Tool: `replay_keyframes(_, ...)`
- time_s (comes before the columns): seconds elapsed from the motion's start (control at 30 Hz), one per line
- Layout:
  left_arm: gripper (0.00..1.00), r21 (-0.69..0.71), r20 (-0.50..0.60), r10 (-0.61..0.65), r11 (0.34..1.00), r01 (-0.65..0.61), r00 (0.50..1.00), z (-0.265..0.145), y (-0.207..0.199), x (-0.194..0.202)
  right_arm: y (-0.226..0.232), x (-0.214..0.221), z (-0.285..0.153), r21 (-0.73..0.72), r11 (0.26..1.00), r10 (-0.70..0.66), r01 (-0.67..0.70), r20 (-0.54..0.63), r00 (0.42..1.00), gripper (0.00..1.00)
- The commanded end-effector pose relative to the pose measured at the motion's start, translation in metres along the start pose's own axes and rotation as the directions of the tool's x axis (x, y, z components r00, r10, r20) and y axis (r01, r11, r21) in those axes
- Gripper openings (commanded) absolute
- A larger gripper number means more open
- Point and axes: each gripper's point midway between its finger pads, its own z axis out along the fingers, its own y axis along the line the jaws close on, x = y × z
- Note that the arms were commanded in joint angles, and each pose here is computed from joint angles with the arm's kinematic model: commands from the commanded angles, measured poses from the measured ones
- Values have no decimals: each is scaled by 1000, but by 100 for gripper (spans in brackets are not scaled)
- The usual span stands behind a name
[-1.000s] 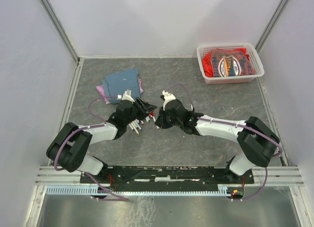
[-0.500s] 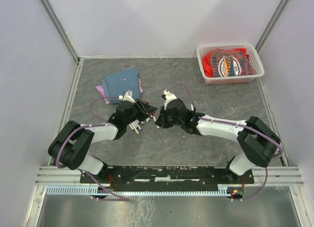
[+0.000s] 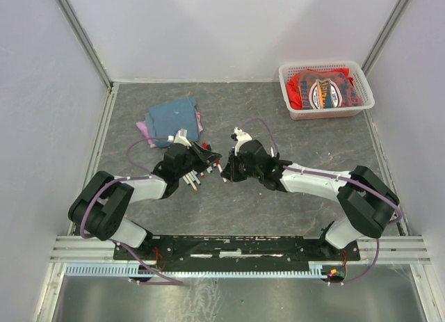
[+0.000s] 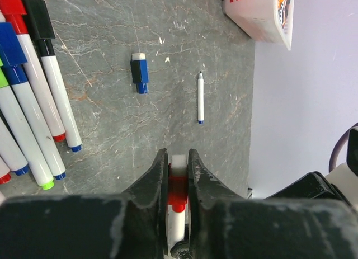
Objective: Open the pen caps
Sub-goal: Open the pen cap from the pen.
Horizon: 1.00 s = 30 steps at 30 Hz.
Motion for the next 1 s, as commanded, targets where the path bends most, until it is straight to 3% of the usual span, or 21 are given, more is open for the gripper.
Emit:
replay_keyframes(0.0,3,74,5,-20,997,20,1000,1,-16,-4,9,-17,-8,-42,999,9,-6,58,998,3)
replay_keyframes(0.13,3,94,6,-18,995,17,1000,0,-20,-4,13,-21,-10,-57,998,10,-6,72,997,35)
replay_keyframes(0.3,3,129,0,-20,991,19,1000,-2,-27,-4,16,-26,-9,-91,996,30,-23,80,996,45)
replay_keyframes(0.57,3,174,-10,-41,984,42,999,-4,-35,-2,20,-32,-1,-145,988,70,-57,81,994,45)
replay_keyframes(0.77,3,223,-25,-89,970,92,996,-5,-43,-1,18,-31,6,-168,982,98,-85,69,993,38)
replay_keyframes(0.9,3,226,-23,-105,968,107,994,-3,-43,-3,12,-28,8,-155,984,93,-83,57,994,26)
replay_keyframes(0.97,3,226,-19,-108,968,109,994,-3,-43,-4,7,-24,9,-137,987,85,-78,45,995,11)
